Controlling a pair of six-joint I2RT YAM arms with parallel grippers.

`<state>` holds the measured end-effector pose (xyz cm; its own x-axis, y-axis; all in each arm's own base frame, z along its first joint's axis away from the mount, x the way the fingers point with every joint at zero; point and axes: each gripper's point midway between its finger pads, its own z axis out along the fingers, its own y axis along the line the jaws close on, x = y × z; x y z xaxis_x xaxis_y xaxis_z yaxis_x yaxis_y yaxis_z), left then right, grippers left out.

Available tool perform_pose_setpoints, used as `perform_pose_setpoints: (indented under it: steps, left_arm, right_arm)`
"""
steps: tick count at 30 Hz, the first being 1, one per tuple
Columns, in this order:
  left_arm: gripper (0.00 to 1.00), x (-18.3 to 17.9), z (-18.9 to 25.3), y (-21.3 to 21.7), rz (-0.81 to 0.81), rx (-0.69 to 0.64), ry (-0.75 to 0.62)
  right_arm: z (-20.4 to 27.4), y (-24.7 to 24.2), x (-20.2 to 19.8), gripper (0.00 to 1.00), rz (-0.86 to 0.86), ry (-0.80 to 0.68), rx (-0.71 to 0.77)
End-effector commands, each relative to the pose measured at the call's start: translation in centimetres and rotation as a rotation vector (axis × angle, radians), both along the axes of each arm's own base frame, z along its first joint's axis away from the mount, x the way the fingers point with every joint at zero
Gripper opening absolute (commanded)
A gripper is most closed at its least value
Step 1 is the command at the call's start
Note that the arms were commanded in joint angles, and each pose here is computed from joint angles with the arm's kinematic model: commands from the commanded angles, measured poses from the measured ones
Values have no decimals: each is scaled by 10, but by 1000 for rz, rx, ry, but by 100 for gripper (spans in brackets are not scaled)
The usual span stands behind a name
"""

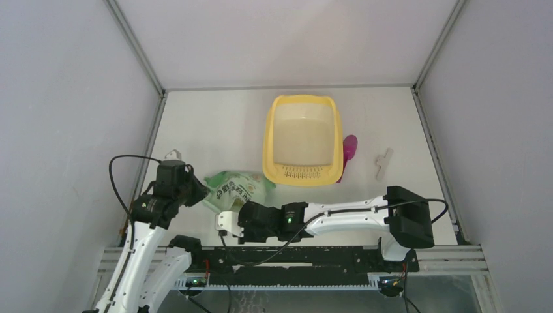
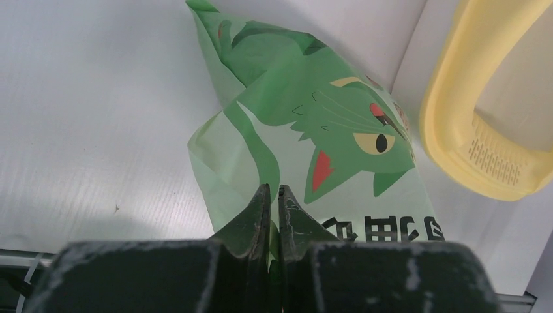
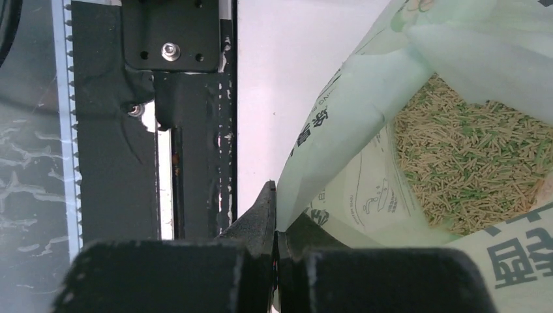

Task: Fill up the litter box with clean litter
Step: Open the cat litter bag at the center of the board.

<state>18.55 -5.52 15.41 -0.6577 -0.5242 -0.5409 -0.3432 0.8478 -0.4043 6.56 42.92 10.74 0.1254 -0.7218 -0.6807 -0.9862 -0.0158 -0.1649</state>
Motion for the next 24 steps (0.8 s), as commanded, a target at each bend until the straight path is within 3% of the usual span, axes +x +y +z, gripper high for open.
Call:
perform_pose_setpoints:
  steps: [1, 2, 4, 5, 14, 24]
  left_arm:
    - [8, 12, 10, 6, 53, 9, -69]
    - [8, 13, 10, 6, 53, 8, -71]
    - [8, 15, 9, 6, 53, 13, -67]
    - [8, 15, 8, 7, 53, 17, -62]
    - [8, 17, -4, 6, 43, 25, -42]
    - [8, 24, -7, -4, 18, -18, -55]
  right_arm:
    - [24, -2, -34, 0, 103, 67, 27]
    - [26, -3, -32, 5, 91, 59, 28]
    - [31, -5, -27, 27, 59, 46, 36]
    - [34, -7, -24, 32, 37, 41, 39]
    - [117, -42, 22, 36, -270, 101, 245]
    - [143, -163, 161, 38, -1002, 116, 494]
